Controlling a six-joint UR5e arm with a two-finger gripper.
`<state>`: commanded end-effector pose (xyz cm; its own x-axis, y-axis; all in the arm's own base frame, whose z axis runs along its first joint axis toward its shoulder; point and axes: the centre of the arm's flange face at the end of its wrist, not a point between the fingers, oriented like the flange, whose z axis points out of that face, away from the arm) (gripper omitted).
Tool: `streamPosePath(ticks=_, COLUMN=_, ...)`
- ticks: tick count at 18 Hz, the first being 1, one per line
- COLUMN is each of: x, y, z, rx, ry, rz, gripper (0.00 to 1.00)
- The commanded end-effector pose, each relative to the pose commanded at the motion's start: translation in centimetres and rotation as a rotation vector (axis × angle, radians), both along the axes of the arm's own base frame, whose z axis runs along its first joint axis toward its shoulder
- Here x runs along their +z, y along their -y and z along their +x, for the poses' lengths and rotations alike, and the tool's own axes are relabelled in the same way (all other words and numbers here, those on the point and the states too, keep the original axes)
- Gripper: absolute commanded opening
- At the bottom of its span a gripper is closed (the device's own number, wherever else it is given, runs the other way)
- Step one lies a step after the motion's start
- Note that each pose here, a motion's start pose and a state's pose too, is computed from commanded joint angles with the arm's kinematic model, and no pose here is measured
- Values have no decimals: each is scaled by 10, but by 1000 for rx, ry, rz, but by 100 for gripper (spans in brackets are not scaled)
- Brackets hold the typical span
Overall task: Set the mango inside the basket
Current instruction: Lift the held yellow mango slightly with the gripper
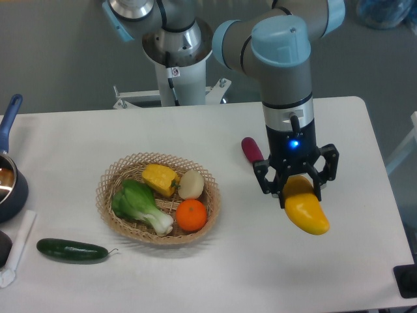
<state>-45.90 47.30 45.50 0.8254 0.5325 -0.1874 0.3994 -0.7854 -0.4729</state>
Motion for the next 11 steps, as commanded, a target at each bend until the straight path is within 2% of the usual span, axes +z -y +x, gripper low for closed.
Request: streamPosePath(ticks=11, x=2, y=3, z=4, rx=9, ry=0, rz=2, gripper=49)
